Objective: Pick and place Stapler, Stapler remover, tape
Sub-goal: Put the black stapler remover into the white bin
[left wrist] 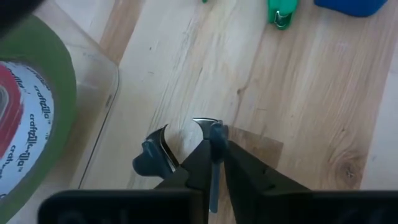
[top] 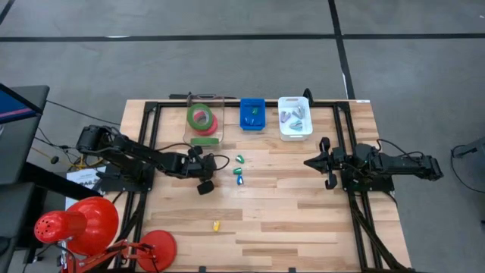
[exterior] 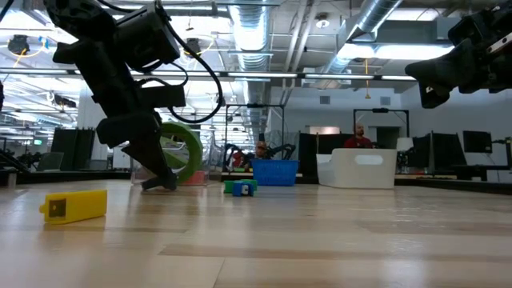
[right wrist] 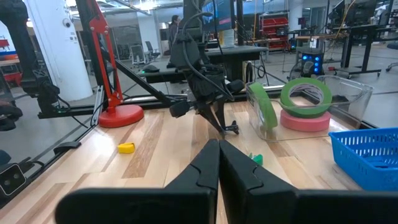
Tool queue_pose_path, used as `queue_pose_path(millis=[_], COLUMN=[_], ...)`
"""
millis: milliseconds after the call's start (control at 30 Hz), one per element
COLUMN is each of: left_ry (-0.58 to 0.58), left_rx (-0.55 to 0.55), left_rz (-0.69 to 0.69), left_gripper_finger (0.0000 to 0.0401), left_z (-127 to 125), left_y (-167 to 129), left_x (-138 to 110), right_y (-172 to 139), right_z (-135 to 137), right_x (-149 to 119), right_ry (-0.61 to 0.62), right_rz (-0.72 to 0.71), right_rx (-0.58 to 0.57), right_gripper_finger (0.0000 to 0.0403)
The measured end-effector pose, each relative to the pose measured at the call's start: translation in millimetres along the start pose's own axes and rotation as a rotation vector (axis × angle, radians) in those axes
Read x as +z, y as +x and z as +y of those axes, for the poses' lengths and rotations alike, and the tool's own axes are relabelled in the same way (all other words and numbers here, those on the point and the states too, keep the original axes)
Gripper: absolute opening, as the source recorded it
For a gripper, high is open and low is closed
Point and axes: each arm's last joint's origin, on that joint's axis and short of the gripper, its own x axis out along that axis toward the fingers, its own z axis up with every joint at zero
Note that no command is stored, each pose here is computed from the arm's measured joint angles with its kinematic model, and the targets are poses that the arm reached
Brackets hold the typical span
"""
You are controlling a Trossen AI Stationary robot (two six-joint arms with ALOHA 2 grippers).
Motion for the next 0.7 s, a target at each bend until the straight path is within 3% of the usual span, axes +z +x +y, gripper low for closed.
queue_pose_path(millis=[467, 700], left_ry=[0.016, 0.015], left_rx=[-0.012, -0.05], left_rz=[-0.006, -0.035], left_gripper_finger=[0.001, 0.0008], left_z=[-4.0, -10.5], left_y=[-2.0, -8.4], left_x=[0.1, 12.2], right_y=[0.0, 0.0], right_z=[0.0, 0.0], right_x=[0.0, 0.0], right_ry=[0.0, 0.0], right_rz=[0.0, 0.0], right_rx=[0.0, 0.0], right_gripper_finger=[0.0, 0.0])
